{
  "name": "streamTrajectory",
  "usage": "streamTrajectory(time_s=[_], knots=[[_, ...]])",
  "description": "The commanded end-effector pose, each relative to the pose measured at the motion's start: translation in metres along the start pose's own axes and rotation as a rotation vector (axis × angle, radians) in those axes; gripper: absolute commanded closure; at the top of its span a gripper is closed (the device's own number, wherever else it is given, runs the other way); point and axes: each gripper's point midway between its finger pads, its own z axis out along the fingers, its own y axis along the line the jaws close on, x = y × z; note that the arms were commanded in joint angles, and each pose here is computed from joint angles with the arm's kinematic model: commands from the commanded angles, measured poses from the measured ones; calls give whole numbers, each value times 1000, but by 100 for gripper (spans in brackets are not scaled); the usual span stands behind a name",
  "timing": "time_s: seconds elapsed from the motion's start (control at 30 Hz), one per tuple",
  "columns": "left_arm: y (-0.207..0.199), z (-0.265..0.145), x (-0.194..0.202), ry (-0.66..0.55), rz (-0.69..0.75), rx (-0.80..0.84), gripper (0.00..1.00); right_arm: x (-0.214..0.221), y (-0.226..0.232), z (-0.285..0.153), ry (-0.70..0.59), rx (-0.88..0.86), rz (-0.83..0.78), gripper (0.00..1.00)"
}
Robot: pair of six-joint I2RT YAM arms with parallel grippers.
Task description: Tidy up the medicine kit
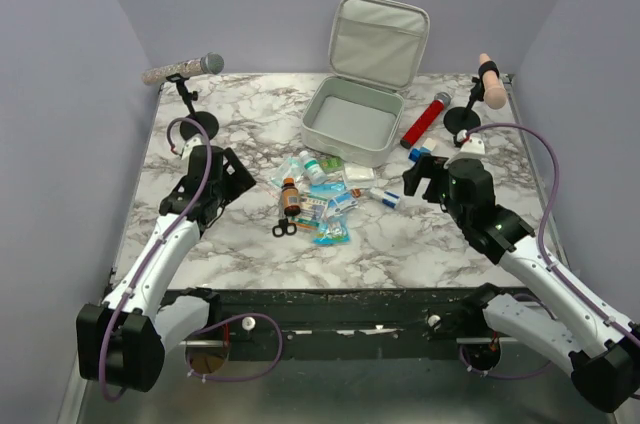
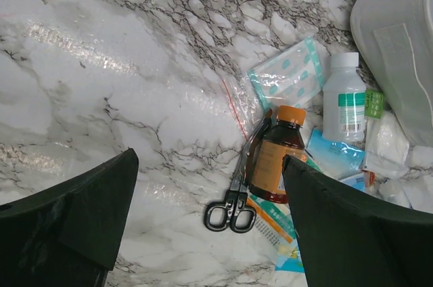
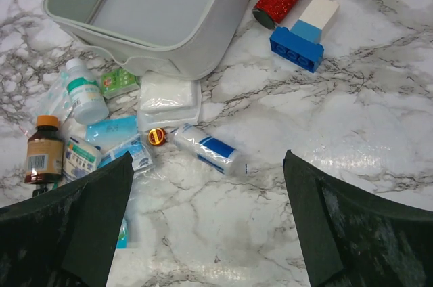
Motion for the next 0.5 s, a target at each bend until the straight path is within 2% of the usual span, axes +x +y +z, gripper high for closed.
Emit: streamTrajectory(time_s=[0.0,0.13,0.33,0.47], knots=[[-12,-3,6,21,16,83,1,12,7,-3,52,-54,-26,0],[-31,-2,20,45,95,172,4,25,16,1,101,-97,-15,0],[-76,7,50,93,255,152,9,35,26,7,151,-132,-3,0],[-76,25,57,114,285,93,8,36,35,7,178,-173,-7,1]])
